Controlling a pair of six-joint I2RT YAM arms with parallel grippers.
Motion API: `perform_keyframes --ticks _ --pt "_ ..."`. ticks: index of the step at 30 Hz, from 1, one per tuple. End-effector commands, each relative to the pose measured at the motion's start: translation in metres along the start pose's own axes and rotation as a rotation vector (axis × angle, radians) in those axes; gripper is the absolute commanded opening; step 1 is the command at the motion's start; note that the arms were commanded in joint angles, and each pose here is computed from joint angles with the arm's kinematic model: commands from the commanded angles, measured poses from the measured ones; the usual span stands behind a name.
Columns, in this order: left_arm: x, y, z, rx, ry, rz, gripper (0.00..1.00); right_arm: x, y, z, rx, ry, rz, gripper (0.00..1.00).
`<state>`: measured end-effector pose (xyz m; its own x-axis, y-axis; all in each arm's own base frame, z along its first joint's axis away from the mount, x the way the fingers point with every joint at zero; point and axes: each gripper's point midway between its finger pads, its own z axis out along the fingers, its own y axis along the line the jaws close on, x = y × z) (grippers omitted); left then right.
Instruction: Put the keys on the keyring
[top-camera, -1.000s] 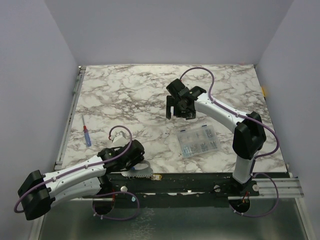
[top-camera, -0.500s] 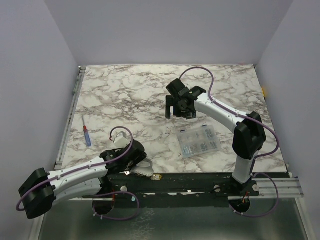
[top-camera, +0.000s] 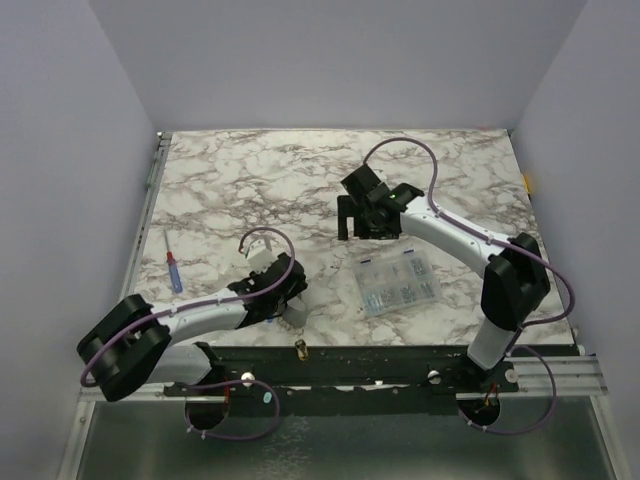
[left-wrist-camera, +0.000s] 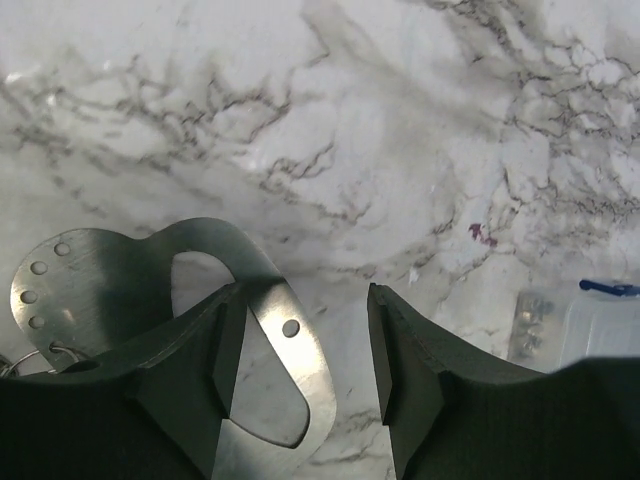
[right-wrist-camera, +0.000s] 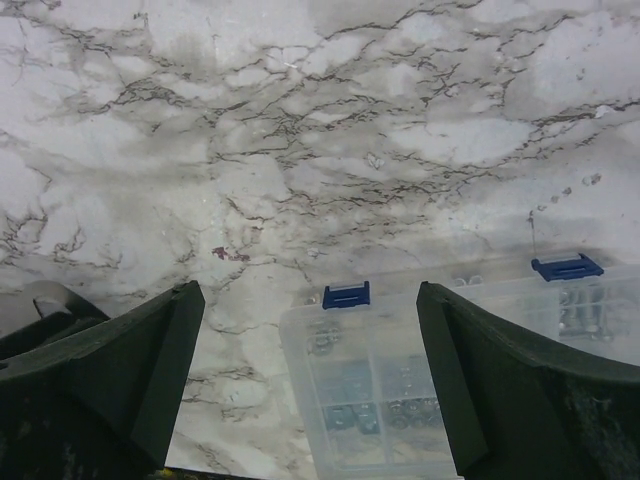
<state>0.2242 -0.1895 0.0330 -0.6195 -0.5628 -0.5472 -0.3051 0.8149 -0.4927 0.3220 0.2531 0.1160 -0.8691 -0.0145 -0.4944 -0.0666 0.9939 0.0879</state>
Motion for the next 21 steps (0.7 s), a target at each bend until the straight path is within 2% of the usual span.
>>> perform_keyframes --ticks 1,4,7,11,15,17,21 --pt "-0.007 -0.018 0.026 0.021 -0.008 0.119 0.58 -0.023 -0.009 -0.014 0.006 -0.152 -0.024 1.0" --pt "-0.009 -0.038 0.04 0.056 0.004 0.129 0.58 -0.021 -0.023 -0.012 0.075 -0.154 -0.04 1.0" --pt "-0.017 -0.063 0.046 0.096 0.003 0.192 0.59 -0.024 -0.023 -0.017 0.071 -0.161 -0.036 1.0" --pt "-0.03 -0.082 0.036 0.139 -0.001 0.305 0.66 -0.036 -0.023 -0.031 0.054 -0.227 -0.026 1.0" --pt "-0.046 -0.074 0.012 0.129 -0.023 0.408 0.81 -0.039 -0.024 -0.03 0.06 -0.236 -0.064 1.0" --pt "-0.057 -0.069 -0.006 0.132 -0.048 0.443 0.85 -0.036 -0.027 -0.031 0.064 -0.239 -0.043 1.0" --pt "-0.067 -0.032 -0.029 0.022 -0.053 0.466 0.85 -0.025 0.008 -0.028 -0.193 -0.27 -0.188 1.0"
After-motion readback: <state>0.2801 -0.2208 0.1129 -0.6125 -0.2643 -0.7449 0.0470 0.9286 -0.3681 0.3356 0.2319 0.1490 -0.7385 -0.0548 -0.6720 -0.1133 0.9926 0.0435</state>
